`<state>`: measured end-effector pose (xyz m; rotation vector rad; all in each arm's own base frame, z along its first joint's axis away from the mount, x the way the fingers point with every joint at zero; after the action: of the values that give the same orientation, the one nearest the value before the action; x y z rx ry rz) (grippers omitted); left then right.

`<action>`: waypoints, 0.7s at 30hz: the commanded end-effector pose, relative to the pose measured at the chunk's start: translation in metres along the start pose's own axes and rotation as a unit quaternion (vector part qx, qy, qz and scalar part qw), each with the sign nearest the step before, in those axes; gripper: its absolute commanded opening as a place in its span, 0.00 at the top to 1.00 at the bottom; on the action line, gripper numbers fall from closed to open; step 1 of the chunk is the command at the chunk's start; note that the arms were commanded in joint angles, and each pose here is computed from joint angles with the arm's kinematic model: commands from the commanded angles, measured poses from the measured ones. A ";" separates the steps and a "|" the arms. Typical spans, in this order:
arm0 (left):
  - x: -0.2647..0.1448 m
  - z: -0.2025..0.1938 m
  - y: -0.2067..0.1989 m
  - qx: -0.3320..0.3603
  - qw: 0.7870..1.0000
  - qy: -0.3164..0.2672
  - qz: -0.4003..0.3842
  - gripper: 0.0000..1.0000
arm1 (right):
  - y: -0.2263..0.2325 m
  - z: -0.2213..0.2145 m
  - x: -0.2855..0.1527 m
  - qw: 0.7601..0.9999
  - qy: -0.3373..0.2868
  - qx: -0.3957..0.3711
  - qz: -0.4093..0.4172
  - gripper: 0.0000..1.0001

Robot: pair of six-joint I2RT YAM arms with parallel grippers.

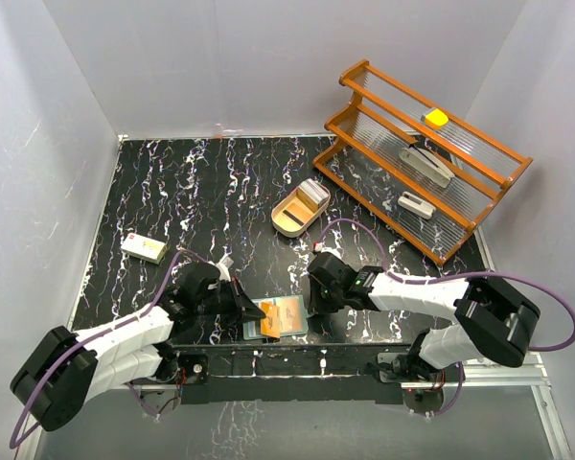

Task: Put the credit cards into the card holder
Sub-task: Insert the credit card into the card holder.

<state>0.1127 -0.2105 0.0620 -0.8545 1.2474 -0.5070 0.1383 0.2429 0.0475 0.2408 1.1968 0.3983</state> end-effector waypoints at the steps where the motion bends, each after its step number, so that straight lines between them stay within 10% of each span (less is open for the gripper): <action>1: 0.000 0.001 0.004 0.002 1.000 -0.001 0.011 1.00 | 0.000 0.001 -0.001 1.000 -0.015 0.002 0.001 0.91; 21: -0.001 0.002 0.005 0.032 0.999 0.002 0.019 1.00 | 0.003 -0.008 0.002 1.000 -0.007 0.005 0.011 0.92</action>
<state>0.1105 -0.2040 0.0533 -0.7974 1.2514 -0.4855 0.1353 0.2478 0.0471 0.2629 1.1873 0.4128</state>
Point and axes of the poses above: each gripper's point midway between its finger pads, its own x axis out along the fingers, its own y axis along the line the jaws close on, z = x × y, the point moved 3 cm from there along -x, back along the fingers, and after that the axes turned 2 degrees about x, right-handed, at the moved point
